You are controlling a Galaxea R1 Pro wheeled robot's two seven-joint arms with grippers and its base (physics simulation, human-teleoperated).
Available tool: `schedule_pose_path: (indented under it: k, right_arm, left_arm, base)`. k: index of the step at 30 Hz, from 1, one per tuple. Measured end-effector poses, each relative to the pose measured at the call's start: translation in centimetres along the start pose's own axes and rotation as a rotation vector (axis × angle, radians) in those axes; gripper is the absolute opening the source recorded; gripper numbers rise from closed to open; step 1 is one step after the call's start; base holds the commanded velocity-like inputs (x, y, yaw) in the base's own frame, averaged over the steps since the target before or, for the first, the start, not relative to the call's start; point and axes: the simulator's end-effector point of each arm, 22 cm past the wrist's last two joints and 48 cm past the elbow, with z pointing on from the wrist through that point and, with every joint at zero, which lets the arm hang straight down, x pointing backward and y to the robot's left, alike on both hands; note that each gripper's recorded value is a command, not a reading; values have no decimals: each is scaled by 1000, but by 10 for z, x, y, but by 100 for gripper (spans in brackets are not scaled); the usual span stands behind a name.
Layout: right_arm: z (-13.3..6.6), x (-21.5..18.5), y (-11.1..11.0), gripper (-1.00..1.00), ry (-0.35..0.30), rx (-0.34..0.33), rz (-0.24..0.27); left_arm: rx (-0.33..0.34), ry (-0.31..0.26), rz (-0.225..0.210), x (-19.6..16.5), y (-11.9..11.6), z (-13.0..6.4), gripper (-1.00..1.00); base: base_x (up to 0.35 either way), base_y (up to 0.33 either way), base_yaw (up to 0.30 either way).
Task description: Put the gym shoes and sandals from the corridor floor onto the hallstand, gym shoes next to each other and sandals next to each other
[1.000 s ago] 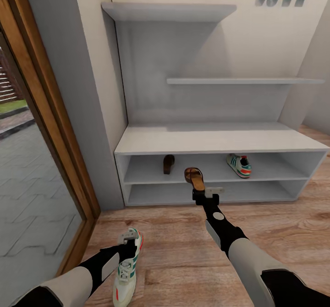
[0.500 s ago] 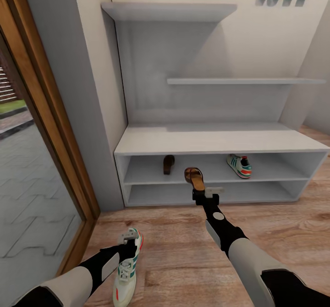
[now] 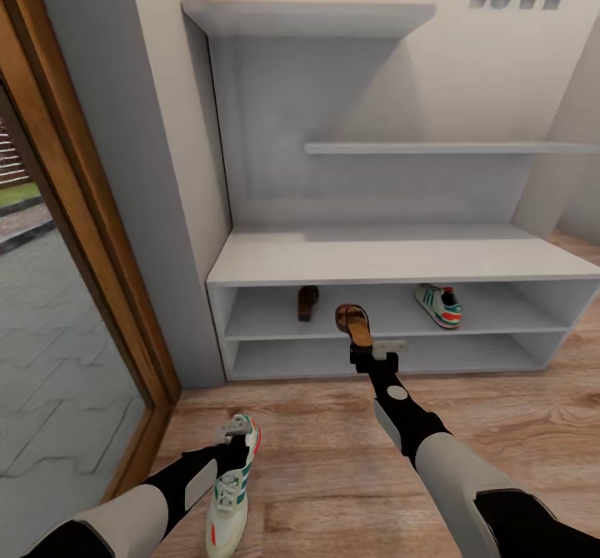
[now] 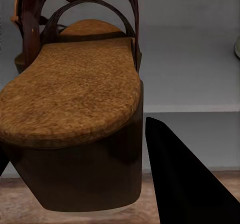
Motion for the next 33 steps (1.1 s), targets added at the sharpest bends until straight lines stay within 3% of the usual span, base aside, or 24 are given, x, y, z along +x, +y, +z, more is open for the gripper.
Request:
schedule_pose_path:
  k: [24, 33]
  right_arm:
    - [0, 0, -1, -100, 0, 2, 2]
    - [0, 0, -1, -100, 0, 3, 3]
  left_arm:
    - [0, 0, 2, 0, 0, 0, -100]
    - [0, 0, 2, 0, 0, 0, -100]
  base:
    - [3, 32, 0]
    - [134, 0, 0]
